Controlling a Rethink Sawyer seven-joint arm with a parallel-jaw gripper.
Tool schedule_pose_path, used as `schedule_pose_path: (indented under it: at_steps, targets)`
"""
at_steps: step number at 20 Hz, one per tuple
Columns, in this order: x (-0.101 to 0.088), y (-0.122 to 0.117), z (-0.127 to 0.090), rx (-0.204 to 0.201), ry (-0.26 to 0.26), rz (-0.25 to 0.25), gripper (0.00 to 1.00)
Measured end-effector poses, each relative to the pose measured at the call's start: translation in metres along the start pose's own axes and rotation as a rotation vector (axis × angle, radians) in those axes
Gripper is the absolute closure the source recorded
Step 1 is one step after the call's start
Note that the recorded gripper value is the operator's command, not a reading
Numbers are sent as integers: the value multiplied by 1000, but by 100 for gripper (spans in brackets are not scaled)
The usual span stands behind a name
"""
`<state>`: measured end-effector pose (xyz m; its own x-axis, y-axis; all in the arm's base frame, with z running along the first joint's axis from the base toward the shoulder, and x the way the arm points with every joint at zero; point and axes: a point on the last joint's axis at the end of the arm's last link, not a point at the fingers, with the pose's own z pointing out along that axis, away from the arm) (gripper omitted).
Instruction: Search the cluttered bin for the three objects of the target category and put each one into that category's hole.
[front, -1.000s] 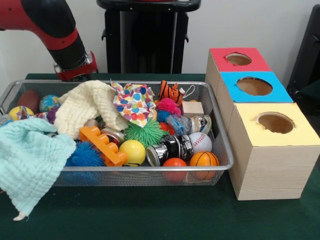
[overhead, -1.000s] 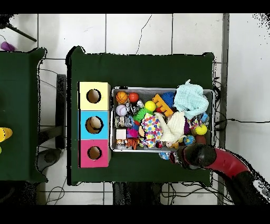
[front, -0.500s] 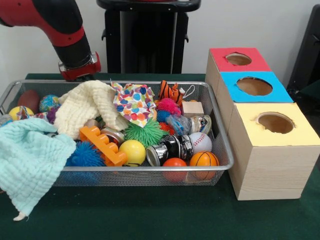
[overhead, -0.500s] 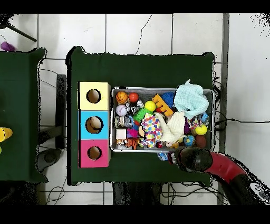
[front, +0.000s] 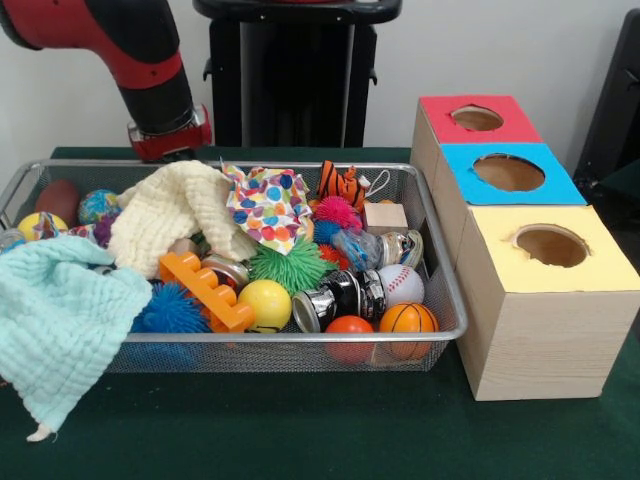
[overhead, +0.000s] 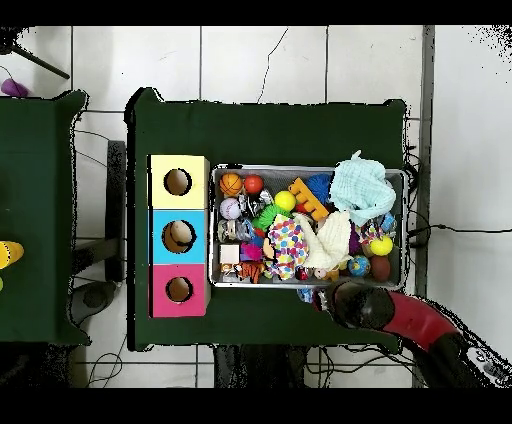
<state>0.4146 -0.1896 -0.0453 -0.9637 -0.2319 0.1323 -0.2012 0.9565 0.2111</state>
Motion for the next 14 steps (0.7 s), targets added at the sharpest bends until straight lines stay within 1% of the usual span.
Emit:
schedule_pose_path:
  at_steps: [1, 6, 10, 14]
  targets:
    - [0, 4, 1, 5, -11, -1, 100]
    - [1, 14, 3, 14, -30, -7, 100]
    - [8, 30, 9, 3, -30, -16, 100]
    - [18, 49, 14, -18, -15, -21, 100]
